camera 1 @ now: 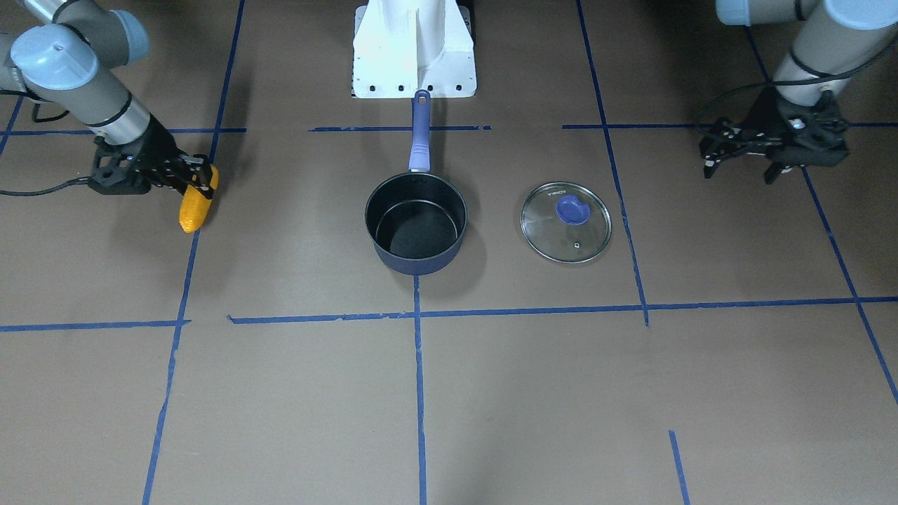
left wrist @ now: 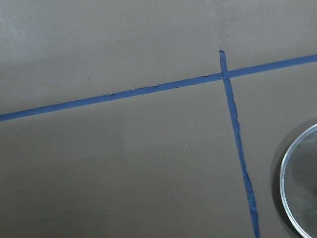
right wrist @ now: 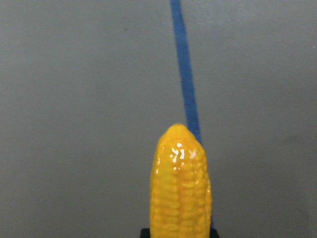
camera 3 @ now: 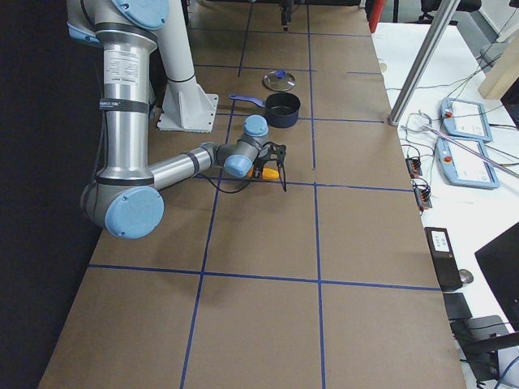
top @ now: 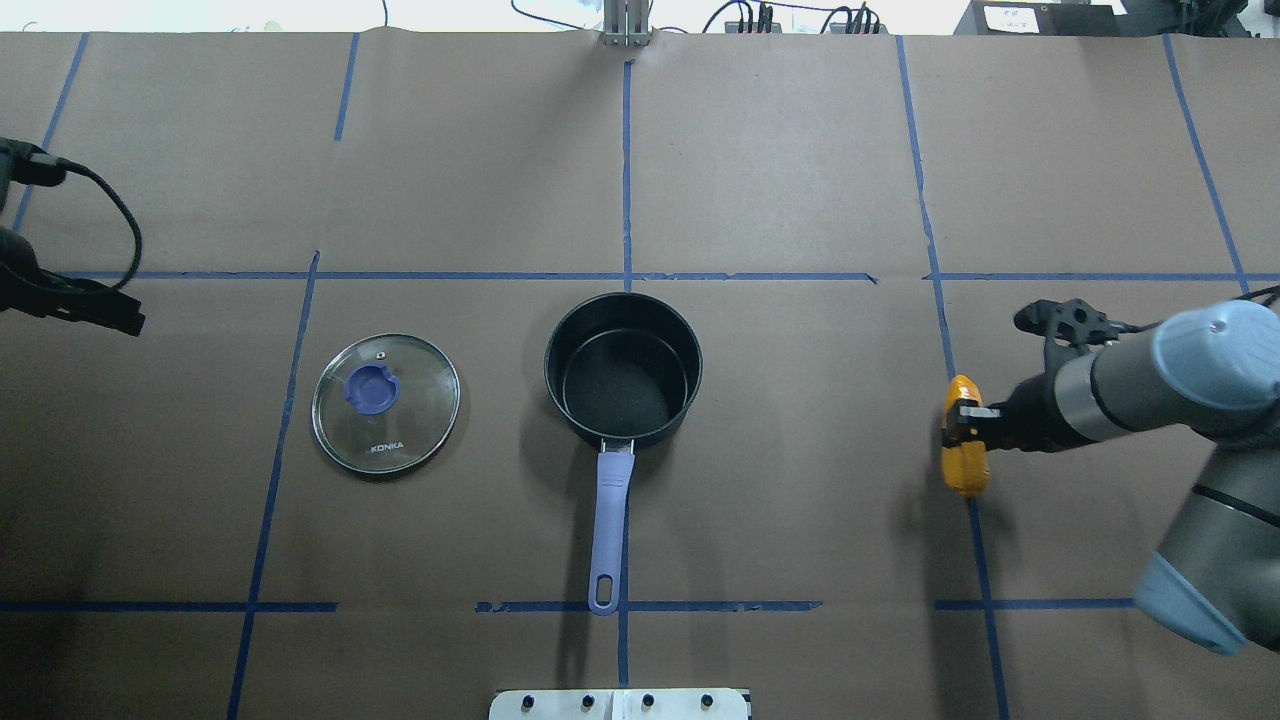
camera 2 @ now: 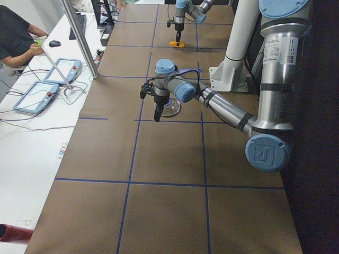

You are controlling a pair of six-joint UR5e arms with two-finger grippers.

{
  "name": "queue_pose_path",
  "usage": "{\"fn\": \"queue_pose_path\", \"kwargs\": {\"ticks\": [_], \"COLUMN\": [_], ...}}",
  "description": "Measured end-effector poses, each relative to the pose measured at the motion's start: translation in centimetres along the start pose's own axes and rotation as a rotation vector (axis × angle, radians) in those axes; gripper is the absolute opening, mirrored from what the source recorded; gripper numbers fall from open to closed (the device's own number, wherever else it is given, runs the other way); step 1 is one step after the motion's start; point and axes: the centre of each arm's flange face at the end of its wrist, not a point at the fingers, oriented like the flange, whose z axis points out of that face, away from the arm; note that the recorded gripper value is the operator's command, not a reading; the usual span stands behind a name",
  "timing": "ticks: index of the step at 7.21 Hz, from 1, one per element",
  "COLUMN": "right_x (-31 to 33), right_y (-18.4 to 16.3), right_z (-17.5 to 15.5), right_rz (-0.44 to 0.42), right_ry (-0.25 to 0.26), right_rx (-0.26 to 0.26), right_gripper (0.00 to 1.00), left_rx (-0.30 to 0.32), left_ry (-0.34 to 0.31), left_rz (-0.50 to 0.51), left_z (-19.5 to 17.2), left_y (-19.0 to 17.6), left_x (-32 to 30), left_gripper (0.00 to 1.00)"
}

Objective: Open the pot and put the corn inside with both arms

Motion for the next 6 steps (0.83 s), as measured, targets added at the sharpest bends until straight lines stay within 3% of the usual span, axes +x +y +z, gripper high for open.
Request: {"fn": "queue_pose_path", "kwargs": {"ticks": [2,4,5,6], "right_x": [-15.5,-25.6,-28.7,-30.8], "right_y": [-1.0,0.6,1.3,1.5], "right_z": [-2.0,-3.4,-2.9,-2.2], "right_rz": [0.105,0.19,0.21,0.217], "right_ry": [-0.045,-0.066,-0.071,-0.069], "right_rx": [-0.01,-0.019,-0.01,-0.004], "right_gripper": [0.0,0.0,0.09,0.33], "left_rx": [-0.007,-0.009,-0.01,-0.011], "left_ry": [0.028,0.03,0.03,0.03], "left_rz": [0.004,0.003,0.002,0.001], "left_z": [-0.9,-0.9,-0.9,-0.8], "left_y": [-0.6,-0.7,-0.7,-0.7], "left_x": [-2.2,-2.7,-2.8,-2.9], "left_gripper": [1.0,1.0,1.0,1.0]}}
